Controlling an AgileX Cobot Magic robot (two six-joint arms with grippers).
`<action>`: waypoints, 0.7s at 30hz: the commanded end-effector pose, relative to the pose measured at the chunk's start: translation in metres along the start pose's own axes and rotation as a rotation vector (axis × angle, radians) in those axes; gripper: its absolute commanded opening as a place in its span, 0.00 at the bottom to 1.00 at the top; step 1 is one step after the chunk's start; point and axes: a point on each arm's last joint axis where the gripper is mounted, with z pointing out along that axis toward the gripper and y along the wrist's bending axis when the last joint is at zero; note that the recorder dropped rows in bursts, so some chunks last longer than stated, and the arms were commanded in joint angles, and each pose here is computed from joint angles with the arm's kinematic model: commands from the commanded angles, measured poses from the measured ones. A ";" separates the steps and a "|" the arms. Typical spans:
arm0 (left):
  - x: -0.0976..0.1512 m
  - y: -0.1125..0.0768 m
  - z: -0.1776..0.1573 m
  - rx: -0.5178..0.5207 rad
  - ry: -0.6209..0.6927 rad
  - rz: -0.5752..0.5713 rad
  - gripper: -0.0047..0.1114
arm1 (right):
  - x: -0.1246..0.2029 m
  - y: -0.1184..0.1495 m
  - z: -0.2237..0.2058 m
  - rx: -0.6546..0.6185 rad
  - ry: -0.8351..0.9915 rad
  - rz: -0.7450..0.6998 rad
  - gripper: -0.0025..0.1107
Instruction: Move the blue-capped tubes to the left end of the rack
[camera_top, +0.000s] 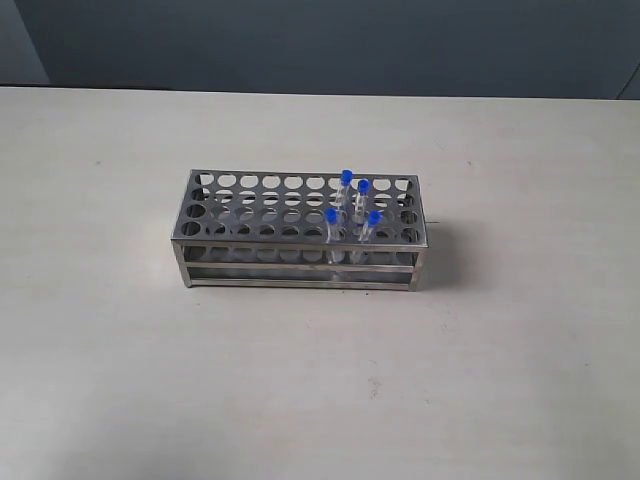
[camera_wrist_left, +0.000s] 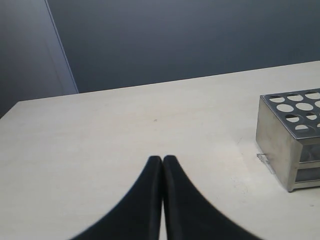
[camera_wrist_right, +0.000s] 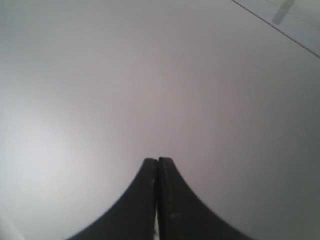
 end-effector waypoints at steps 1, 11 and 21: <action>-0.002 0.000 -0.001 0.002 -0.015 0.001 0.05 | -0.011 0.039 0.020 -0.194 0.014 -0.388 0.02; -0.002 0.000 -0.001 0.002 -0.015 0.001 0.05 | 0.014 0.071 0.159 -0.525 0.432 -0.804 0.02; -0.001 0.000 -0.001 0.004 -0.009 -0.001 0.05 | 0.161 -0.022 0.074 -0.391 0.915 -0.769 0.02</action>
